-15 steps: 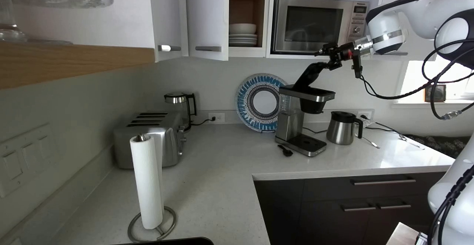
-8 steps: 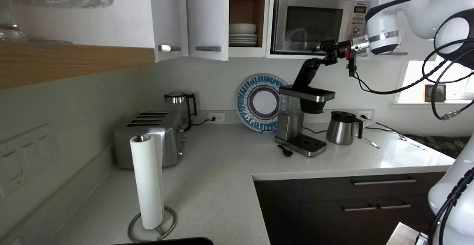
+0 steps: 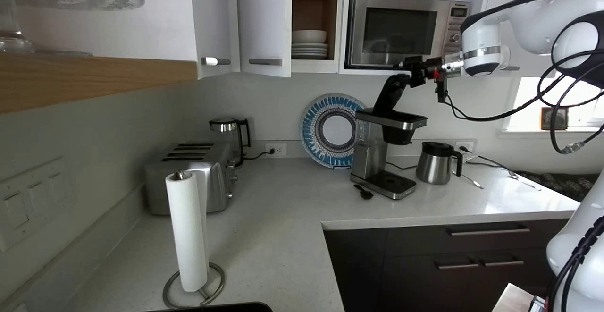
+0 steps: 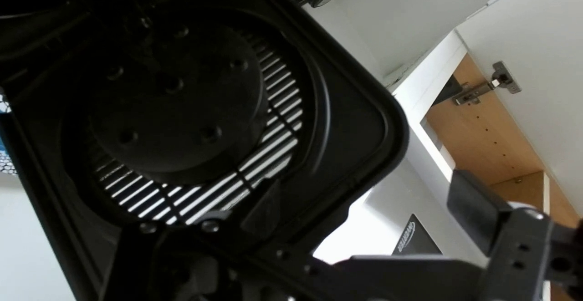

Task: Open the coffee making machine lid

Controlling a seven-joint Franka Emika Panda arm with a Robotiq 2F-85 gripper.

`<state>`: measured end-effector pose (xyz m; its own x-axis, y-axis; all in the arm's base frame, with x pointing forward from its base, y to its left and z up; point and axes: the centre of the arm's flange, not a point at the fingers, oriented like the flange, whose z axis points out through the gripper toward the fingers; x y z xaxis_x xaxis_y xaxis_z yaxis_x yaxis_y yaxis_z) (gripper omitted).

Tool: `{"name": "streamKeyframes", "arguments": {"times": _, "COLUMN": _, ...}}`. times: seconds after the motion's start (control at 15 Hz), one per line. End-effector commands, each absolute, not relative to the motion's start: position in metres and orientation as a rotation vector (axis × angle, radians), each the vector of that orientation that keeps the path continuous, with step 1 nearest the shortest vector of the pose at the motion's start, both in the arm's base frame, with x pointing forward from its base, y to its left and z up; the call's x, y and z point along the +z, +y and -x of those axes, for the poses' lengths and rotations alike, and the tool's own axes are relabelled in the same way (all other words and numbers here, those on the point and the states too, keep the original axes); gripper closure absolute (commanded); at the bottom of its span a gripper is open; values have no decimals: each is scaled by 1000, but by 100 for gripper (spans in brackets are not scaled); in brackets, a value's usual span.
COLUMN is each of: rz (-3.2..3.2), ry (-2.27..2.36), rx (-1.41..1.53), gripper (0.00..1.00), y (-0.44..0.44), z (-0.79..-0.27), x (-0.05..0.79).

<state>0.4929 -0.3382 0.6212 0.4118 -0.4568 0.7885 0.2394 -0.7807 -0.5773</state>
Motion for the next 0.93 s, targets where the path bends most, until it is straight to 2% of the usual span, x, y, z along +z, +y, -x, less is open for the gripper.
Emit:
{"name": "streamKeyframes", "arguments": {"times": 0.0, "rz": 2074, "ry": 204, "rx": -1398, "gripper": 0, "y": -327, "z": -486, "x": 616}}
{"name": "streamKeyframes", "arguments": {"times": 0.47, "rz": 2223, "ry": 320, "rx": -1213, "gripper": 0, "y": -325, "z": -444, "x": 634}}
{"name": "streamKeyframes", "arguments": {"times": 0.87, "rz": 2283, "ry": 425, "rx": -1049, "gripper": 0, "y": -325, "z": -428, "x": 628}}
